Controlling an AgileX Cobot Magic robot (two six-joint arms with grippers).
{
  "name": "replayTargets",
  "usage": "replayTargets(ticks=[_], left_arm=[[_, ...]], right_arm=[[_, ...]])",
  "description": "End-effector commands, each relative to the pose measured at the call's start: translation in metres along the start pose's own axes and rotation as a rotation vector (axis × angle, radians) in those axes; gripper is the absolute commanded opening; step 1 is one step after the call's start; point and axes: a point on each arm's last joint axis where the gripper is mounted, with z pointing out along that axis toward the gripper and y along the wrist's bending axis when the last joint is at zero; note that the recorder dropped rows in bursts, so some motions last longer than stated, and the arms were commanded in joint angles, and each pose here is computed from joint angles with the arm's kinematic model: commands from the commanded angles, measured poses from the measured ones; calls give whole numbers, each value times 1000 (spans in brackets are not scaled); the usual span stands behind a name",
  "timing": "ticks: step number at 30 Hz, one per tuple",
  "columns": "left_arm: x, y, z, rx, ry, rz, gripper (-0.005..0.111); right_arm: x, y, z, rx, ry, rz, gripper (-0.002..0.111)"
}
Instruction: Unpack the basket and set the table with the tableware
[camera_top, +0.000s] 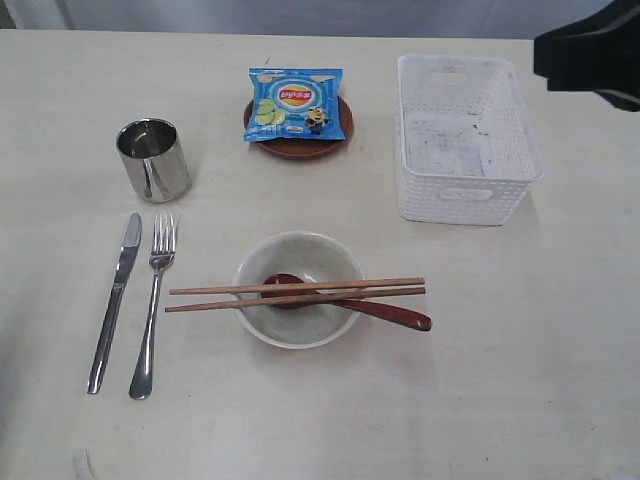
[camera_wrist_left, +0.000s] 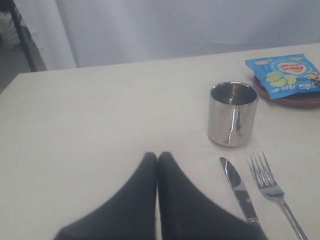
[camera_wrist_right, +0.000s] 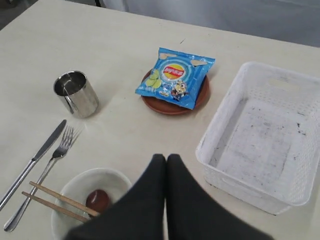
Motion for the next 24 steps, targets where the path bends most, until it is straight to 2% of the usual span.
replayTargets(ticks=[1, 7, 14, 20, 24], left_arm=[[1, 0, 0, 4, -1, 1, 0], [1, 0, 0, 4, -1, 1, 0], [1, 0, 0, 4, -1, 1, 0], [1, 0, 0, 4, -1, 1, 0], [1, 0, 0, 4, -1, 1, 0]], right_arm=[[6, -16, -21, 86, -84, 47, 0], [35, -41, -43, 266, -170, 151, 0], [82, -45, -66, 429, -347, 160, 0], [114, -40, -71, 457, -533, 104, 0], [138, -40, -64, 465, -559, 74, 0]])
